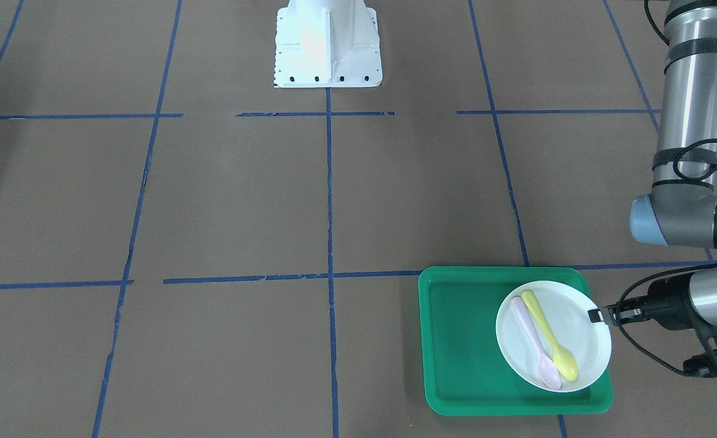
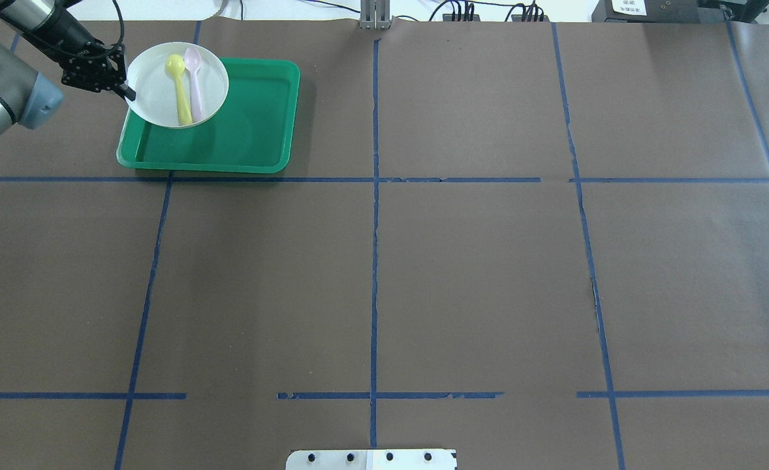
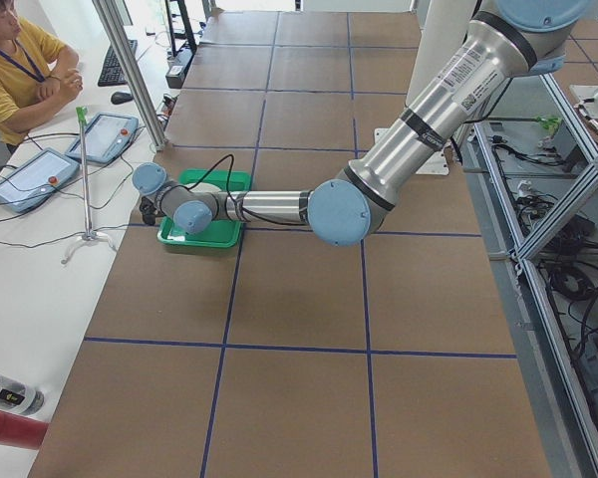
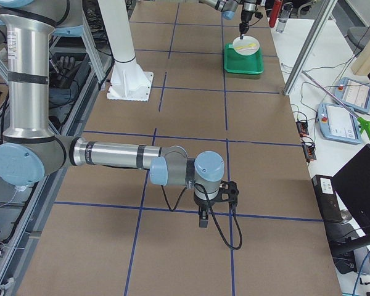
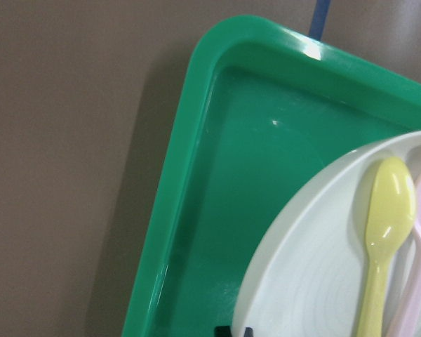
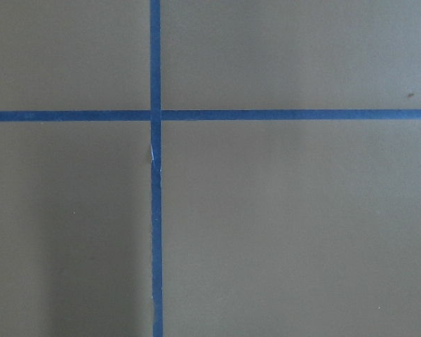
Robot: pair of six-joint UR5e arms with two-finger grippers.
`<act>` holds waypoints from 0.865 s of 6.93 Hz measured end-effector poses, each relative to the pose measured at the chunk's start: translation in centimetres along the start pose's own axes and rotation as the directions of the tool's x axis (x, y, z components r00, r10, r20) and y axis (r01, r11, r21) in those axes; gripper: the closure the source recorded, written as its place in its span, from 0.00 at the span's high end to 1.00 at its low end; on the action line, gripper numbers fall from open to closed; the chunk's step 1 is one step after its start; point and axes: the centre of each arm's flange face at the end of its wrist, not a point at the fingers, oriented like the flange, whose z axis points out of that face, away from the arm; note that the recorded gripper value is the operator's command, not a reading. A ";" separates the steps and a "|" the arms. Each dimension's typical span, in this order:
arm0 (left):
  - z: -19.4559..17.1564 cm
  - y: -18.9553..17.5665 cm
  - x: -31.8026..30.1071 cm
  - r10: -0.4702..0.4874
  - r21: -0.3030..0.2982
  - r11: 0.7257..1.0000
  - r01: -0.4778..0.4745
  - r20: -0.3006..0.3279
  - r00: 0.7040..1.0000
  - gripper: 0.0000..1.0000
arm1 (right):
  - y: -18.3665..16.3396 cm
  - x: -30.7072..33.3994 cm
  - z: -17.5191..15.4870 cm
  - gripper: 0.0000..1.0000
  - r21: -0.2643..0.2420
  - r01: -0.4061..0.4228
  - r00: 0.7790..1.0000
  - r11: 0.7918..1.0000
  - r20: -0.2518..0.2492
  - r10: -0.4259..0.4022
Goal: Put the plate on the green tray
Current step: 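Lower the plate into the green tray and open the left gripper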
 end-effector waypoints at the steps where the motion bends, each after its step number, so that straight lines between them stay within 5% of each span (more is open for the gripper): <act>1: 0.5 0.1 0.6 -0.005 0.020 1.000 0.005 0.002 1.000 0.00 | 0.0 0.0 0.0 1.00 0.000 0.000 1.000 1.000 0.000 0.000; 3: 1.6 0.6 1.8 -0.027 0.072 0.997 0.028 -0.005 1.000 0.00 | 0.0 0.0 0.0 1.00 0.000 0.000 1.000 1.000 0.000 0.000; 6: 4.8 2.2 2.4 -0.032 0.049 0.998 0.032 -0.002 0.999 0.00 | 0.0 0.0 0.0 1.00 0.000 0.000 1.000 1.000 0.000 0.000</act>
